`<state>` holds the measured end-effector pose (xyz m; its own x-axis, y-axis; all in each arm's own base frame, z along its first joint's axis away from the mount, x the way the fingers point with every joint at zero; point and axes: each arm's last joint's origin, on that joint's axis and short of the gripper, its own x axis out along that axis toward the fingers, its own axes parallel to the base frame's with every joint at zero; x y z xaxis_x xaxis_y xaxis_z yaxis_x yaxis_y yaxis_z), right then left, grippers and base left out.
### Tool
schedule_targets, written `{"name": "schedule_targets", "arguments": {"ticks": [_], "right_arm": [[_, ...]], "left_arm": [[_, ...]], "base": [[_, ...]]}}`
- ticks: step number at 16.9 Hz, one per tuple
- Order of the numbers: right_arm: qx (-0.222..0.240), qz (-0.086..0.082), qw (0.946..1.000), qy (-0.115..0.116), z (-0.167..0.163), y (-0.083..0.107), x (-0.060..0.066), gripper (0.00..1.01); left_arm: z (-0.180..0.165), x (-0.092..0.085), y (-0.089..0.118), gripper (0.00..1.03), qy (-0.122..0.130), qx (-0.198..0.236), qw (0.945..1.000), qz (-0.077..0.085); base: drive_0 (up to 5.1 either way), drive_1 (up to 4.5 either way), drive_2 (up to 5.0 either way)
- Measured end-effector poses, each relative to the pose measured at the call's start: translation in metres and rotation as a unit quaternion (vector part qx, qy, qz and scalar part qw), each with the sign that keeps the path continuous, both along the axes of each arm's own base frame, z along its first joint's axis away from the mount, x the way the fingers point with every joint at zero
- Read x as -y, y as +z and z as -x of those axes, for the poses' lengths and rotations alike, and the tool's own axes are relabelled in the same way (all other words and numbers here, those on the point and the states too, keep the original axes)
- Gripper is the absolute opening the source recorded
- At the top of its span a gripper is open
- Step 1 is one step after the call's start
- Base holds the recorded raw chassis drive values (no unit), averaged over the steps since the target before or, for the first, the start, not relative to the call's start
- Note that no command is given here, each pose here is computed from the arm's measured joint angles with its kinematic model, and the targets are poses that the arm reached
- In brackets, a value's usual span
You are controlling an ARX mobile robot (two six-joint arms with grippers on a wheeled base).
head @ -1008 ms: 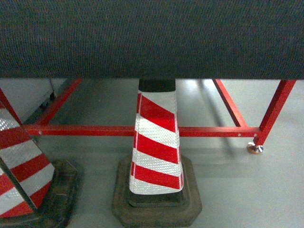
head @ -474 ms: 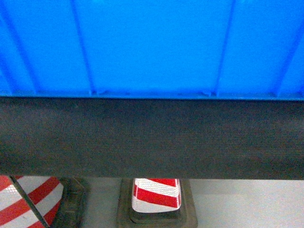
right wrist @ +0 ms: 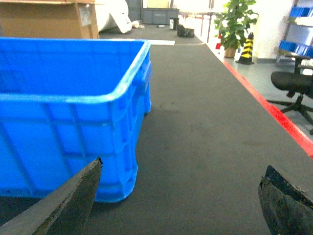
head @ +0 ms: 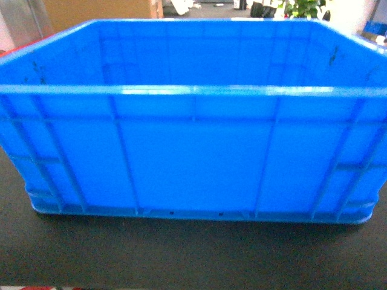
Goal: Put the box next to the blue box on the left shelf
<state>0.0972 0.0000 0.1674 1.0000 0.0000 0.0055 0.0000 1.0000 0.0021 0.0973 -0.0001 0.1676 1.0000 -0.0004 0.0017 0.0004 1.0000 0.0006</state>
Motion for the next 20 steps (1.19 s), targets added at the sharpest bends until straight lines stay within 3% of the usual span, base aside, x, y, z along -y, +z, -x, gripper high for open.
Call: {"name": "schedule_targets", "arguments": {"ticks": [20], "right_arm": [[-0.001, 0.0, 1.0, 0.0, 0.0, -0.0002, 0.0, 0.98]], "left_arm": [[0.0, 0.0, 0.0, 0.98, 0.0, 0.0, 1.0, 0.0]], "base": [[0.0, 0.0, 0.0]]}}
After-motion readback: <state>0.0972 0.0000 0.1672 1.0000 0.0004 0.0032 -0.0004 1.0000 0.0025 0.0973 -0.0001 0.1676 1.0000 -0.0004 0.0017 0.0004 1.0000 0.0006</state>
